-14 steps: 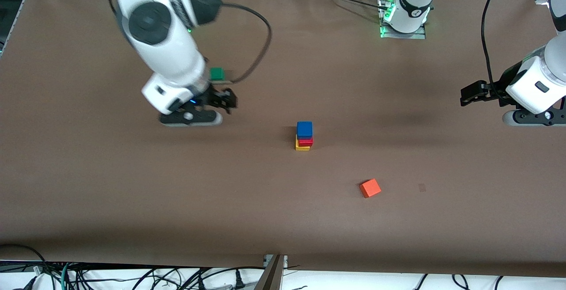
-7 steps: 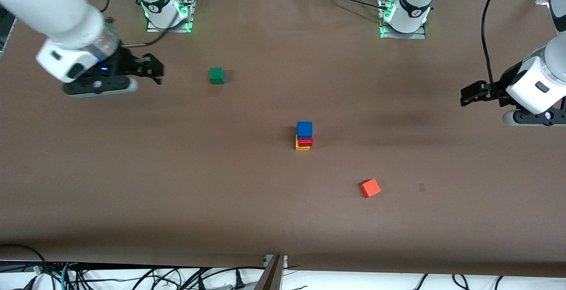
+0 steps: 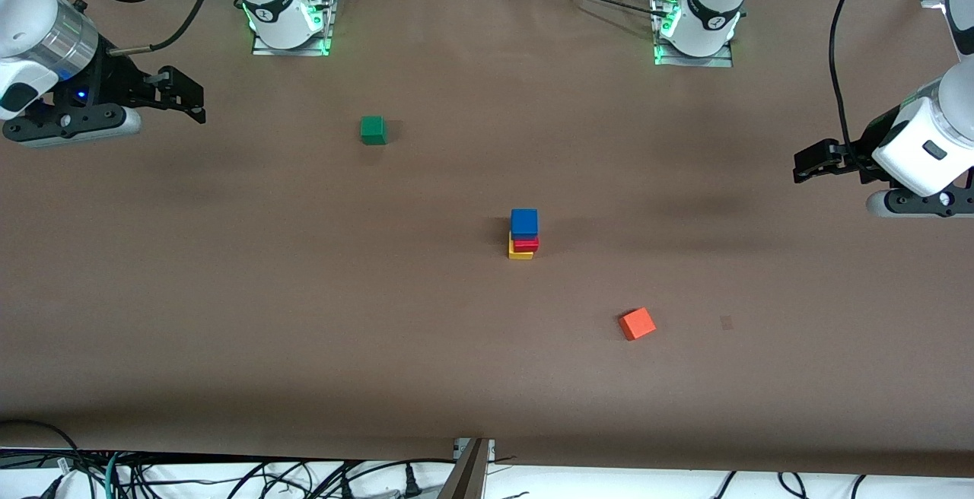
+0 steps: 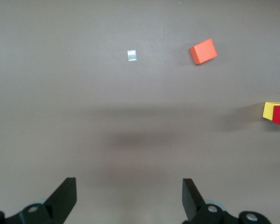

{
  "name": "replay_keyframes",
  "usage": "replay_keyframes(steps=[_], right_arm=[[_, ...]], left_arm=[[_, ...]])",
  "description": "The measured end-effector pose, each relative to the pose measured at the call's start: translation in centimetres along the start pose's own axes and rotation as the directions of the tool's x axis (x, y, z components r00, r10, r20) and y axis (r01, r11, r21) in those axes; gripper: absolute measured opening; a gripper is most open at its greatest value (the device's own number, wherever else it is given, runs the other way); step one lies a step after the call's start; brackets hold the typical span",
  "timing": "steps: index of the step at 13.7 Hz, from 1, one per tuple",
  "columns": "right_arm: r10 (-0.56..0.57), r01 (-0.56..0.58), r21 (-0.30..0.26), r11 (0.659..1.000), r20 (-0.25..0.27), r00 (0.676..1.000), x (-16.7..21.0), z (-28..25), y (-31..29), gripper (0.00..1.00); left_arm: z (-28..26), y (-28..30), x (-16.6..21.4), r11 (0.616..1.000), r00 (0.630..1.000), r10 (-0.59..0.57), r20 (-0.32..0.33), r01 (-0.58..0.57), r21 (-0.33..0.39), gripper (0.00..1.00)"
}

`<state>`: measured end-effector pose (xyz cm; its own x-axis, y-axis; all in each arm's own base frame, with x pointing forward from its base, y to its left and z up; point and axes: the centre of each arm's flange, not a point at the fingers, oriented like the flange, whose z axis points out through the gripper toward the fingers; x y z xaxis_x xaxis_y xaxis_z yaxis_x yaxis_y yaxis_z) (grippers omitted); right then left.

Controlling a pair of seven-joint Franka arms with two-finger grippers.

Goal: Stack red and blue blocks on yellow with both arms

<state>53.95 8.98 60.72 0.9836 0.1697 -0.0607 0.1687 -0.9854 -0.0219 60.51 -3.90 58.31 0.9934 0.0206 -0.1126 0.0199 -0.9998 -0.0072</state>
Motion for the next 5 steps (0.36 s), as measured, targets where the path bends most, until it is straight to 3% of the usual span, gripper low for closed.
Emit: replay_keyframes(steps=[5], right_arm=[[0.004,-0.004,-0.002,1.0,0.0,1.0,0.08,0.05,0.15,1.0]], left_arm=[[0.03,0.01,0.02,1.0,1.0,0.0,0.001,0.0,0.0,1.0]])
